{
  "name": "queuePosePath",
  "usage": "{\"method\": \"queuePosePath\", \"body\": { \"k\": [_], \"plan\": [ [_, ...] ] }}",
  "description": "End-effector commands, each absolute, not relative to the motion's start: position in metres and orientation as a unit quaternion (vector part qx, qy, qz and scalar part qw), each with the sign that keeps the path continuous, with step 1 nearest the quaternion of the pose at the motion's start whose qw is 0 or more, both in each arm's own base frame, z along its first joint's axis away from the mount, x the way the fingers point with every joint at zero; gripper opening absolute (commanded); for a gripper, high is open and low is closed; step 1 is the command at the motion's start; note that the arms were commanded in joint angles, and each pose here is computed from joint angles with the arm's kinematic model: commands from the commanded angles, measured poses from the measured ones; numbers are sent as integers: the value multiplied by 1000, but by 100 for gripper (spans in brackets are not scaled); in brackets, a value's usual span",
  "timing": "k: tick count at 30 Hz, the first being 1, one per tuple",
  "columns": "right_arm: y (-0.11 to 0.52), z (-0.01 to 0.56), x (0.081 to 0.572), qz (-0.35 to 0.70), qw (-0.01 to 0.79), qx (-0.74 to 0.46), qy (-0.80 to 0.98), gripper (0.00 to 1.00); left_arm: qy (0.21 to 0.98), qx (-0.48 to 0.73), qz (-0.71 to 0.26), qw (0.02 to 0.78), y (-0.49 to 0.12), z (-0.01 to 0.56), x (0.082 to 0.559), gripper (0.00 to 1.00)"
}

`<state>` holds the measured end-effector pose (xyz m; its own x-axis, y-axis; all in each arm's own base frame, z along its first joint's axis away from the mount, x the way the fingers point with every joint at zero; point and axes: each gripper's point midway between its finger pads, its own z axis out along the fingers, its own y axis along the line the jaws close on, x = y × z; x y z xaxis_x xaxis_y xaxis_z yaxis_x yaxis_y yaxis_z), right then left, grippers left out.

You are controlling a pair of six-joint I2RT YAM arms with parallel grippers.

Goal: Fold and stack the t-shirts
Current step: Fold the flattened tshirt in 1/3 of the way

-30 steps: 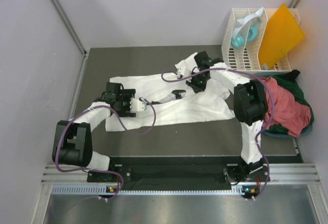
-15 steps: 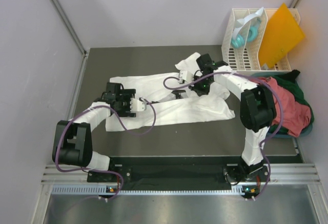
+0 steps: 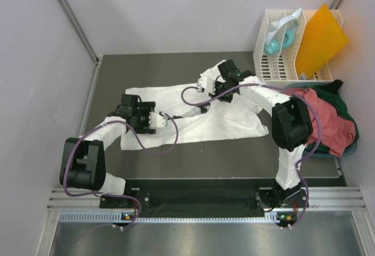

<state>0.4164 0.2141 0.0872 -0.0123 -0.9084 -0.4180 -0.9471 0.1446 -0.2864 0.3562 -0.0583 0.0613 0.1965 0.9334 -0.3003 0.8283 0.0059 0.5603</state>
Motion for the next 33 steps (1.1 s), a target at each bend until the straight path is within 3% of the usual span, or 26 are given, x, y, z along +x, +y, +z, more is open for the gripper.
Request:
{"method": "queuePosePath", "body": {
  "k": [1,5,8,9,10,18,19,21,25,33],
  "plan": [
    [237,106,449,6,323,-645,692,0,613,701,86,354,-66,73,365,92],
    [242,97,453,2,320,-646,693,0,615,700,87,353,-65,72,364,92],
    [242,86,455,-7,313,-645,698,12,616,700,89,351,-64,72,363,92],
    [243,83,456,-10,314,-644,698,24,615,700,89,351,-64,73,362,92],
    [240,80,455,-19,311,-642,701,29,615,700,90,352,-64,73,363,92],
    [208,118,479,-81,384,-540,745,55,618,680,104,381,-65,84,370,93],
    [203,127,480,-80,396,-520,753,70,627,667,102,388,-66,86,372,95],
    [194,135,485,-86,409,-496,761,77,630,653,116,404,-65,95,384,99],
    [181,146,495,-69,423,-436,791,84,652,608,134,434,-65,115,409,99],
    [140,156,521,-25,433,-334,837,88,668,557,156,468,-80,145,442,99]
  ]
}}
